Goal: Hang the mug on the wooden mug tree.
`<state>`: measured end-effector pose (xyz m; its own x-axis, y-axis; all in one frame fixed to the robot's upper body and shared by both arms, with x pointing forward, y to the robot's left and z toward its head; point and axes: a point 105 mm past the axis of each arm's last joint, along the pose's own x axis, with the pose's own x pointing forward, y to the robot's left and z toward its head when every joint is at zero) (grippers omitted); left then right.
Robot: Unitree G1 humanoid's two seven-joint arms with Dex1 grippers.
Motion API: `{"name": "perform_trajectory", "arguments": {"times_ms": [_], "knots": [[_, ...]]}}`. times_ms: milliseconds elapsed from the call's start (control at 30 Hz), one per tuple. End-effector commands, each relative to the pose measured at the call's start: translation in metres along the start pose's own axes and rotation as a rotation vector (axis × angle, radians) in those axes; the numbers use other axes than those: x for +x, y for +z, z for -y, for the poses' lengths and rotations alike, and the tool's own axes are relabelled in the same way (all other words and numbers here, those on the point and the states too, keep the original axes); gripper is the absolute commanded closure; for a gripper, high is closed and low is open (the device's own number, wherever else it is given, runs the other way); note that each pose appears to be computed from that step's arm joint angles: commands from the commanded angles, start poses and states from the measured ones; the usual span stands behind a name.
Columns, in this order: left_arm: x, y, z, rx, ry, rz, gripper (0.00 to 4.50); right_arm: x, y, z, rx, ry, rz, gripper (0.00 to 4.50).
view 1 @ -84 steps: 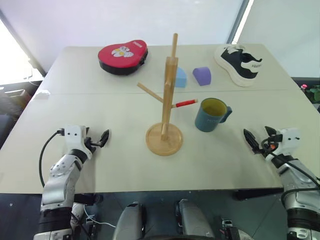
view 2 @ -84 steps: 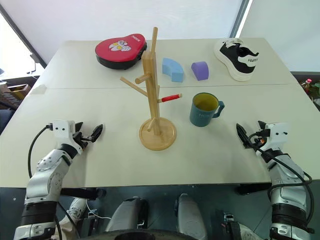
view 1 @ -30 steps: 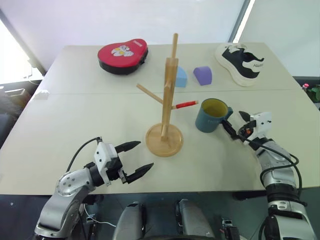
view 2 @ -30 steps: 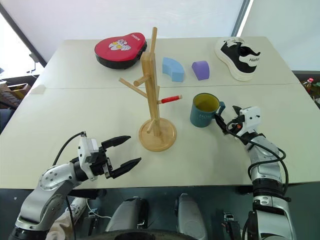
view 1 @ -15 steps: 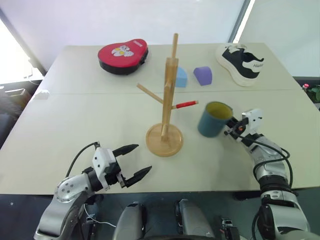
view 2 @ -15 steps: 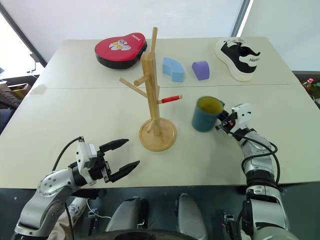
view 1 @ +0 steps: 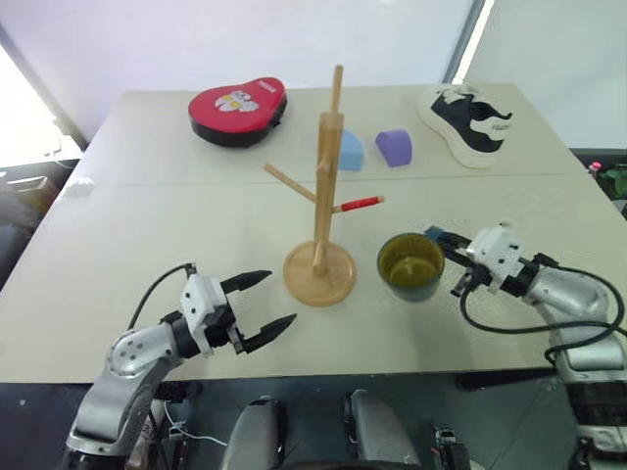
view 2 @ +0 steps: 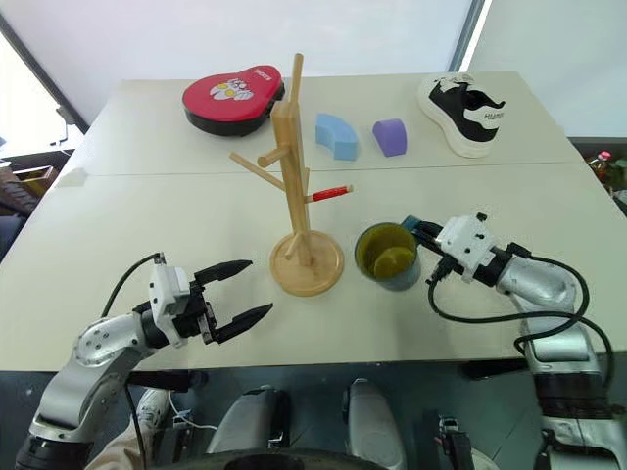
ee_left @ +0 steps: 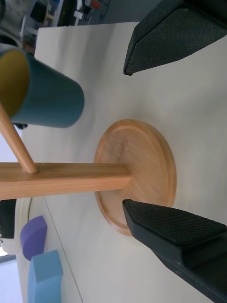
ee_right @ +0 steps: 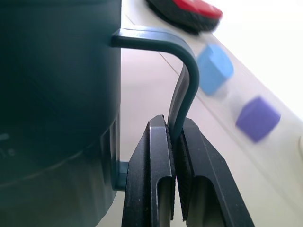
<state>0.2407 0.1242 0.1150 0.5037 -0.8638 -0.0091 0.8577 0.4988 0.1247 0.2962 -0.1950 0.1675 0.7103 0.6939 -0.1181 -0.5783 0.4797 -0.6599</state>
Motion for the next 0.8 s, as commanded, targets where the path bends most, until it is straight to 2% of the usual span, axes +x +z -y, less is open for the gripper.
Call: {"name": "perform_trajectory", "arguments": {"times_ms": [33, 367, 800], "knots": [[0.007, 0.007, -0.003, 0.012, -0.043, 0.029, 0.00, 0.002, 0.051, 0.016, -0.147, 0.006, 0.083, 4.46], [0.005, 0.020, -0.010, 0.022, -0.032, 0.067, 0.00, 0.023, 0.091, 0.035, -0.278, 0.077, 0.149, 4.46], [-0.009, 0.058, -0.016, 0.047, -0.015, 0.133, 0.00, 0.039, 0.103, 0.035, -0.341, 0.184, 0.193, 4.46]]}}
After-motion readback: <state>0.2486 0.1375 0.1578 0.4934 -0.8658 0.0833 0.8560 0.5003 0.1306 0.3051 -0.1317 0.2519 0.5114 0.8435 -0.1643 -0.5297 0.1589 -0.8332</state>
